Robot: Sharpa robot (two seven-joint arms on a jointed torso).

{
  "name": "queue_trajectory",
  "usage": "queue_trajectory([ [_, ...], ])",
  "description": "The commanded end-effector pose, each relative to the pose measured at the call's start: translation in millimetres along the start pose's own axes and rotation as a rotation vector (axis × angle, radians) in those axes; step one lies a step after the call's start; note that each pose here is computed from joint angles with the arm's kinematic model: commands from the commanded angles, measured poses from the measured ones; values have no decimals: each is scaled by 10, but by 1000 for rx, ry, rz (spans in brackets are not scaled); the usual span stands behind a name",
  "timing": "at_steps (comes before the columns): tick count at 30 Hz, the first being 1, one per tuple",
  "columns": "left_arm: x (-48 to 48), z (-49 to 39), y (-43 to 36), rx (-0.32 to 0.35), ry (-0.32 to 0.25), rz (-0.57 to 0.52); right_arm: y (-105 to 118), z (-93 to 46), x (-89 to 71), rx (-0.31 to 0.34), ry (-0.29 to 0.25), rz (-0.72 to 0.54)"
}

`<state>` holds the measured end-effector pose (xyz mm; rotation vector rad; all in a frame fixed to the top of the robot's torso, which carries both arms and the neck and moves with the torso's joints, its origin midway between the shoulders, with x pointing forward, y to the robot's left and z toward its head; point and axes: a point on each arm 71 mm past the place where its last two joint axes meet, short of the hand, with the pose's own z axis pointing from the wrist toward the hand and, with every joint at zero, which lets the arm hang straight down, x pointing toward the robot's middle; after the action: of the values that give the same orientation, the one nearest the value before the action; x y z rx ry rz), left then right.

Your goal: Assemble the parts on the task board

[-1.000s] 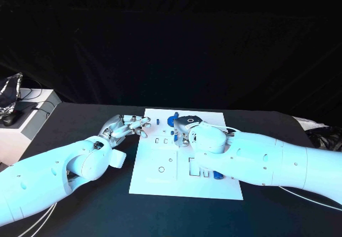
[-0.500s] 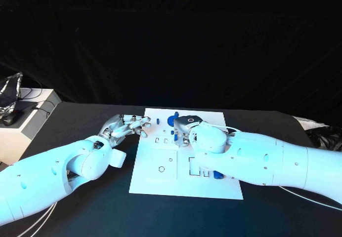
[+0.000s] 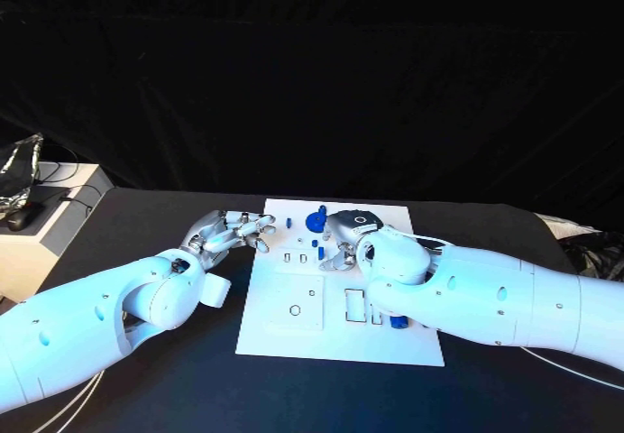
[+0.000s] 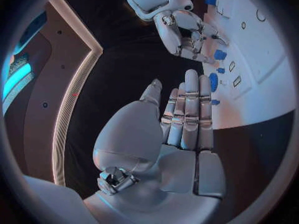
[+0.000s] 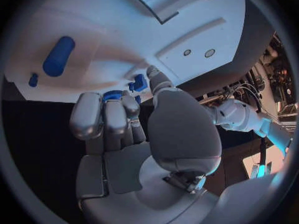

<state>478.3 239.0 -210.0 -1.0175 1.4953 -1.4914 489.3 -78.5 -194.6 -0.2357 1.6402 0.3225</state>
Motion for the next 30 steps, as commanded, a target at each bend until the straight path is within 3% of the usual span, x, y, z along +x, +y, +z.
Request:
queue_trajectory([
  [1,9,6,8,-7,4,21,5,-43,-89,-50,-115,99],
  [9,5,17,59,-73,-1,87,-230,-183,-226,-83,-208,311],
  [13,16,36,93,-142,9,159,-492,-223,-292,-84,-204,491],
  [17,38,111,78,-208,36,250,-778,-249,-351,-56,-192,643],
  [24,93,372,-77,-305,89,457,-1245,-296,-444,36,-196,820],
  [30,226,609,-207,-411,166,637,-1421,-304,-462,79,-195,867],
])
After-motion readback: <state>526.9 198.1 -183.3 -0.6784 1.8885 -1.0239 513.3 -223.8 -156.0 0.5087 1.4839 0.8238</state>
